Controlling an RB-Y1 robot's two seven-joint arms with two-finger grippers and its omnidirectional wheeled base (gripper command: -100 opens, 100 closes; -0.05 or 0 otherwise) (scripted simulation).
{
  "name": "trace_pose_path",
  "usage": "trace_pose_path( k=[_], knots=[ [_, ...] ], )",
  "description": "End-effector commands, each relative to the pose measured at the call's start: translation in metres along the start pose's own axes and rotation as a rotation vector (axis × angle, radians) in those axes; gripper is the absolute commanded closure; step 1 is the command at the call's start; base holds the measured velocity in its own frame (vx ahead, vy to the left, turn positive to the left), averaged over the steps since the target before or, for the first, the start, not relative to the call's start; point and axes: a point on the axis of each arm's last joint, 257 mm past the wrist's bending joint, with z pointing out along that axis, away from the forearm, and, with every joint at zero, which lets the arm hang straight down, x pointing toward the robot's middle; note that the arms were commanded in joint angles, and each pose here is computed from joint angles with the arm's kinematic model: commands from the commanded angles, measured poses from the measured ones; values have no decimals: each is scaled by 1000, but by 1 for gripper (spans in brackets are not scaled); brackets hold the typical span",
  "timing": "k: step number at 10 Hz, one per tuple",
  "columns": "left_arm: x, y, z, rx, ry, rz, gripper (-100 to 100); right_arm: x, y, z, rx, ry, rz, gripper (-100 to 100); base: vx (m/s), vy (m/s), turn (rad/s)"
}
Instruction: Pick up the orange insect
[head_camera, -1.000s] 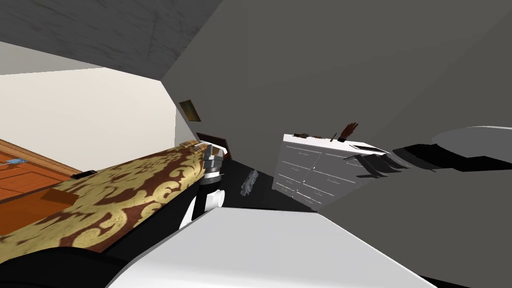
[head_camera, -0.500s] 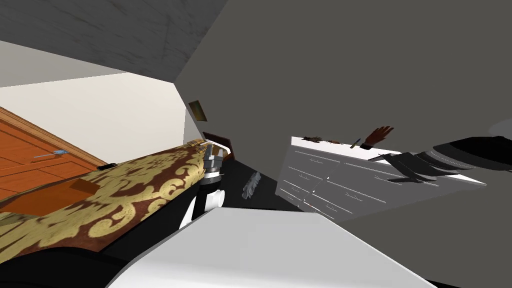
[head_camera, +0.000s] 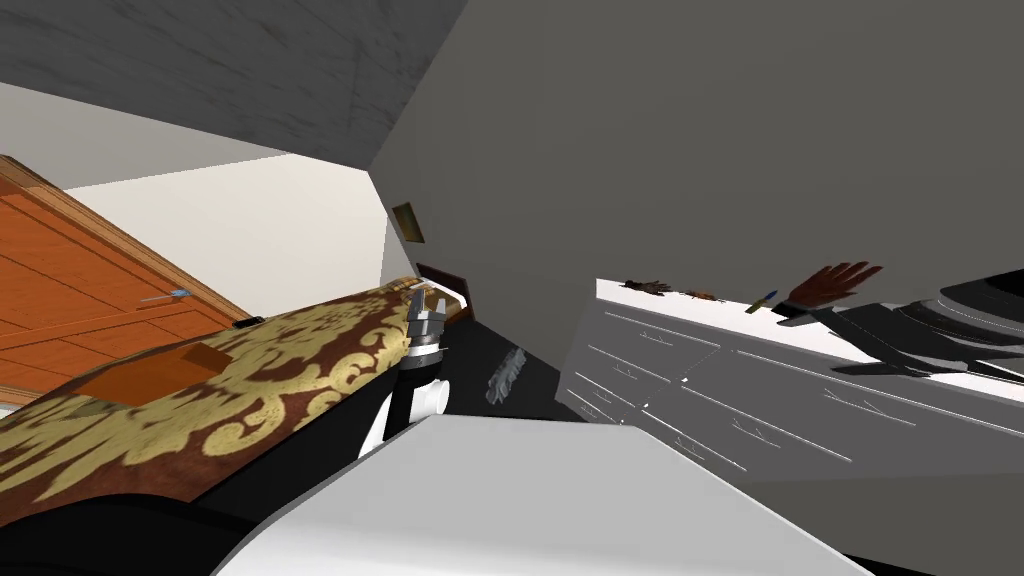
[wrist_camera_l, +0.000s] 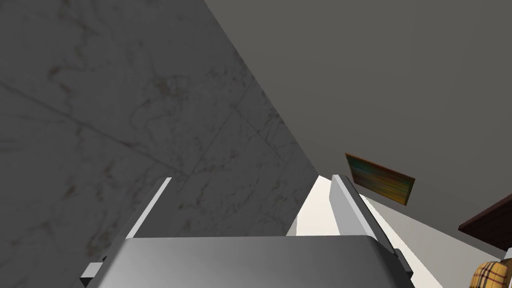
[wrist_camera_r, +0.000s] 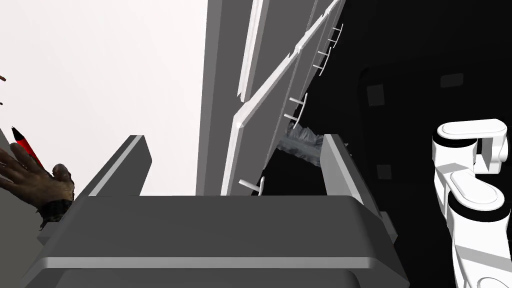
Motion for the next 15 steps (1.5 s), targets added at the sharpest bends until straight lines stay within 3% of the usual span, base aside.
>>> trace_pose_path(
  k=[1,3,4,6,7,15],
  knots=[
    [0,0,0,0,0,0,0,8,3,-1,-4,2,20,-100,99,-49,-24],
    [0,0,0,0,0,0,0,16,1,-7,8,25,29,-100,-5,-2,-12],
    [0,0,0,0,0,0,0,32,9,-19,-5,63,63,-100,89,-20,179],
    [0,0,0,0,0,0,0,35,10,-20,-3,65,72,-100,109,-32,78],
    [0,0,0,0,0,0,0,50,19,-29,-16,98,113,-100,124,-28,172],
    [0,0,0,0,0,0,0,73,38,-39,-45,142,185,-100,94,-38,83]
  ],
)
